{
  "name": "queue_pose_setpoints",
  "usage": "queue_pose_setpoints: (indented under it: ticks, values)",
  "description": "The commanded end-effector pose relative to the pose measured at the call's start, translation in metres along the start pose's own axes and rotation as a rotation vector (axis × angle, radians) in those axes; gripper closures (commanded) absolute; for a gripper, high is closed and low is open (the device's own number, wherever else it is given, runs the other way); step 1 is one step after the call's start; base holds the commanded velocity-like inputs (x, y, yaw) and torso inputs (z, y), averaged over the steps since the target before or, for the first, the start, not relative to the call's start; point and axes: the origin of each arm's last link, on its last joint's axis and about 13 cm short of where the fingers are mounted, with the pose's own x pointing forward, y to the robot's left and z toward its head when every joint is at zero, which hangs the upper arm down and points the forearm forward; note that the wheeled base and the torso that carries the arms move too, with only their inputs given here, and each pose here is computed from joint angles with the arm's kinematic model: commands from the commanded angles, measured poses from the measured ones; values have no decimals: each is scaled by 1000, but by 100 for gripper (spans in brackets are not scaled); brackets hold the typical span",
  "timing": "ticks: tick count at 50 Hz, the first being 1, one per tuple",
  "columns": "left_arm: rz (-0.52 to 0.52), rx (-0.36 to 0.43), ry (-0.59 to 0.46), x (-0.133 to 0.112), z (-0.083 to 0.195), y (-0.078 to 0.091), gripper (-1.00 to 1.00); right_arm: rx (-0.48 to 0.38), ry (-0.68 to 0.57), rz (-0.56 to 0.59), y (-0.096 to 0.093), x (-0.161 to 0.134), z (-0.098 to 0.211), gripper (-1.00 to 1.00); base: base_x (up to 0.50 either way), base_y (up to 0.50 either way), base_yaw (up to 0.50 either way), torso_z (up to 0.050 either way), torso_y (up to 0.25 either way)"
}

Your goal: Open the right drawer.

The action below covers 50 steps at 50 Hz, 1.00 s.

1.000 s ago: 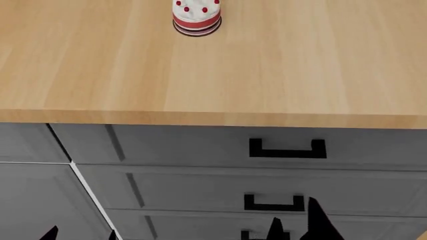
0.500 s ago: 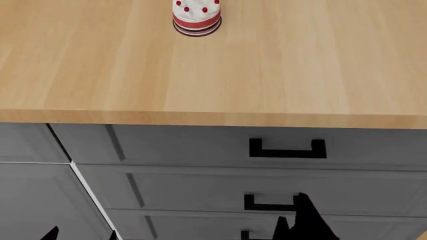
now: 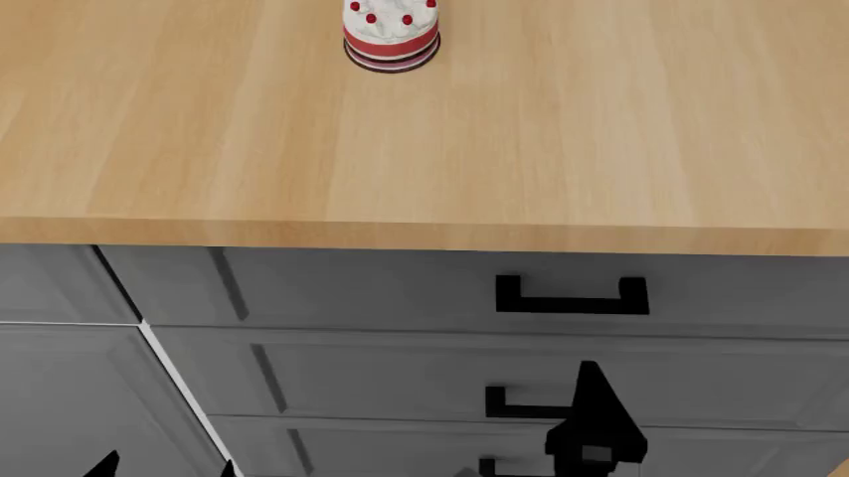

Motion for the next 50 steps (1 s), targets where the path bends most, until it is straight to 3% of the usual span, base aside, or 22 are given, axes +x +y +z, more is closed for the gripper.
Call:
queue_pose_setpoints:
  ticks: [1,2,3,7,11,12,21,22,24,26,35,50]
  values:
    - [-2,4,1,0,0,0,-100,-54,-4,-5,-3,14,1,-100,0,0,0,0,0]
    - [-1,3,1,0,0,0,-100,-106,-1,-14,2,15,0,-100,0,0,0,0,0]
    - [-1,3,1,0,0,0,-100,-70,2,-11,-2,18,0,-100,0,0,0,0,0]
    - [-3,6,2,0,0,0,-100,-89,-7,-17,-8,24,1,-100,0,0,0,0,0]
    - [-6,4,2,0,-2,0,-100,-98,-22,-16,0,28,2,-100,0,0,0,0,0]
    - [-6,5,4,0,-2,0,-100,-138,-41,-11,-3,30,3,-100,0,0,0,0,0]
    - [-4,9,4,0,-1,-1,-100,-172,-28,-20,6,37,2,-100,0,0,0,0,0]
    - [-5,8,3,1,-2,0,-100,-183,-28,-22,-2,38,3,-100,0,0,0,0,0]
    - [-9,7,1,1,-1,-1,-100,-187,-24,-21,6,39,2,-100,0,0,0,0,0]
    - [-11,6,-3,0,0,-1,-100,-191,-21,-23,-1,42,2,-100,0,0,0,0,0]
    - [-11,4,-6,0,1,-1,-100,-193,7,-31,9,48,1,-100,0,0,0,0,0]
    - [-15,5,-8,-1,1,-2,-100,-195,38,-49,8,64,1,-100,0,0,0,0,0]
